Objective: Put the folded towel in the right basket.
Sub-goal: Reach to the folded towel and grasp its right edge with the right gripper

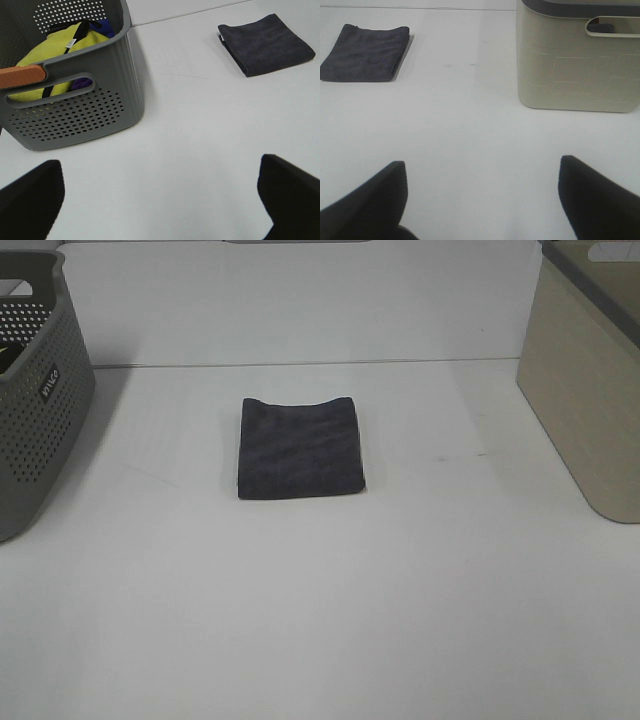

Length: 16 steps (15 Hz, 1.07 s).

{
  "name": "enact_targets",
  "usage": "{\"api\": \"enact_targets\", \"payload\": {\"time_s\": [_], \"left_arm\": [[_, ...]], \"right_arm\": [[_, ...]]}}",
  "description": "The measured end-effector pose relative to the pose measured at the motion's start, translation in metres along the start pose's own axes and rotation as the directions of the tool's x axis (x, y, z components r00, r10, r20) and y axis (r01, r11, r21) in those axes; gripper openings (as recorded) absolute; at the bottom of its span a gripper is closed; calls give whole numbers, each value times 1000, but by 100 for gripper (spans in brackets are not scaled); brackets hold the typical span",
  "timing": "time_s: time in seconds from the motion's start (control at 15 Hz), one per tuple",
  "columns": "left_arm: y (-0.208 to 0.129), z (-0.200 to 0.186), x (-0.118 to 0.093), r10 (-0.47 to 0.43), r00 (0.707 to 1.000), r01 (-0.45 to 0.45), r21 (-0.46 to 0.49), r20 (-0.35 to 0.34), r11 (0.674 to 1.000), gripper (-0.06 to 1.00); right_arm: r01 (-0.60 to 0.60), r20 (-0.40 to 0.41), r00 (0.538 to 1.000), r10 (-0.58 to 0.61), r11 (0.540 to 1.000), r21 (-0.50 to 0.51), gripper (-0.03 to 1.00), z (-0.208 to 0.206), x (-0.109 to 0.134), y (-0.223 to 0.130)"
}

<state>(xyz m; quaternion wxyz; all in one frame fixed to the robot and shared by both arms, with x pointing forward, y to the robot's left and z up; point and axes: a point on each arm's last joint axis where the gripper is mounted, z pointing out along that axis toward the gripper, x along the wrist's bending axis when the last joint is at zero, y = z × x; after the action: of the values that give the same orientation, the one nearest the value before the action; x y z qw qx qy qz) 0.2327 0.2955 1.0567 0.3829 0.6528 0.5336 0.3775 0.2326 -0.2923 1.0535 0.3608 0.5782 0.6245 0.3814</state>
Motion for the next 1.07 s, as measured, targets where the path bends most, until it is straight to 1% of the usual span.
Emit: {"api": "enact_targets", "payload": {"time_s": [1.07], "left_arm": [[0, 0, 0, 0, 1000, 0, 0, 0, 1000, 99]], "right_arm": [[0, 0, 1000, 0, 1000, 0, 77, 0, 0, 0]]}}
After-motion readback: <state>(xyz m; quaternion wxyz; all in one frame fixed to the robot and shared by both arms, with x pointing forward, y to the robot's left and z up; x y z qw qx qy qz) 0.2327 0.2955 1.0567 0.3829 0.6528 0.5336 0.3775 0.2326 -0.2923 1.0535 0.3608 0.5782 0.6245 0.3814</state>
